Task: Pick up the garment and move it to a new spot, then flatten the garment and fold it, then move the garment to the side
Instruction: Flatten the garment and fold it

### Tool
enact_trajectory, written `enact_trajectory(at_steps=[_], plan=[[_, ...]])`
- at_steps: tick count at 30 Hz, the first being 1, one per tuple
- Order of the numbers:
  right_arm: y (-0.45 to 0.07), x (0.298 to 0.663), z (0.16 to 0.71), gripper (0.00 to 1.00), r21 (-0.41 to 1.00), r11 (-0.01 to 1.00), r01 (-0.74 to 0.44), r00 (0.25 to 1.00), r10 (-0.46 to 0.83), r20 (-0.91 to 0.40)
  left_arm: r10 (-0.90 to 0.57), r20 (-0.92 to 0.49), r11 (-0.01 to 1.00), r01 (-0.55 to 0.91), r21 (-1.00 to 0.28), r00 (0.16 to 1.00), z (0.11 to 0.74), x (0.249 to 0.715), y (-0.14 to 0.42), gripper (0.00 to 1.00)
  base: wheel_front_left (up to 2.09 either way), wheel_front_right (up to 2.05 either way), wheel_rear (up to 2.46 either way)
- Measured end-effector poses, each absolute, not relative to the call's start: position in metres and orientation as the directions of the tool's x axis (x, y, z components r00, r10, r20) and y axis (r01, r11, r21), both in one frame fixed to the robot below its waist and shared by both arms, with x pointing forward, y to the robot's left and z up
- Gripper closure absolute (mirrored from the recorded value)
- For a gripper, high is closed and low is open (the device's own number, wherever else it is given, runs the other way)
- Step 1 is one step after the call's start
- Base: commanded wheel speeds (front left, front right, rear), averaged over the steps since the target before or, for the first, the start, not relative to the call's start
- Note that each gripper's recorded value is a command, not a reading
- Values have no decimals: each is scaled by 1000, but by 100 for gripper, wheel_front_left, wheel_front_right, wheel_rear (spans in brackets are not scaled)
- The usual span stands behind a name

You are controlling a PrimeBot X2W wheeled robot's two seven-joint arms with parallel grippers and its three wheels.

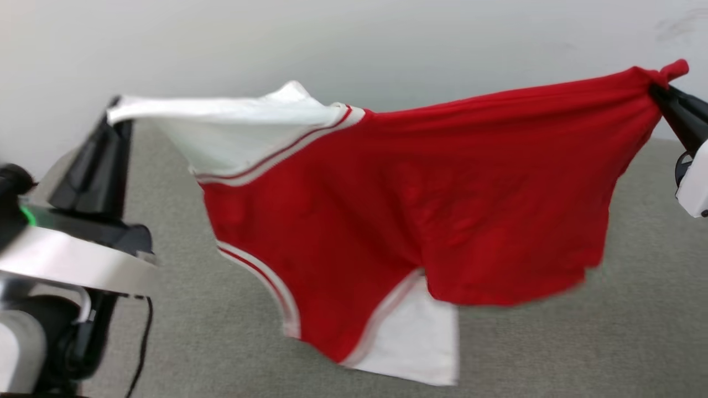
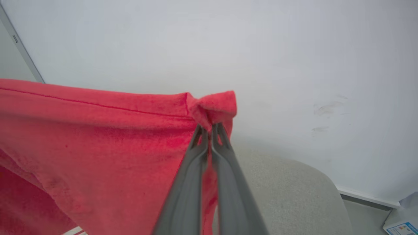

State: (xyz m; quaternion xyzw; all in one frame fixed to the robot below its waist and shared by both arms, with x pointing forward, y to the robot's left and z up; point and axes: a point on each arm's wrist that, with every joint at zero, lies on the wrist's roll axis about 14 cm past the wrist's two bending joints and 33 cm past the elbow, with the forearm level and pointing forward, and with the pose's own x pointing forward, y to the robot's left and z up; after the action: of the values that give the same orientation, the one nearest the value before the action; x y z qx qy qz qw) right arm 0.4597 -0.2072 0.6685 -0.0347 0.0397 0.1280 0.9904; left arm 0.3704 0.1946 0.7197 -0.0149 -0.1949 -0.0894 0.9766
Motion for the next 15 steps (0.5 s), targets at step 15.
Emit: enact_trajectory(at_steps=[15], plan=[[-237, 414, 720, 100, -54, 987, -154, 980, 160, 118, -210, 642, 977, 190, 101, 737, 812, 364, 182, 100, 0, 0, 0]])
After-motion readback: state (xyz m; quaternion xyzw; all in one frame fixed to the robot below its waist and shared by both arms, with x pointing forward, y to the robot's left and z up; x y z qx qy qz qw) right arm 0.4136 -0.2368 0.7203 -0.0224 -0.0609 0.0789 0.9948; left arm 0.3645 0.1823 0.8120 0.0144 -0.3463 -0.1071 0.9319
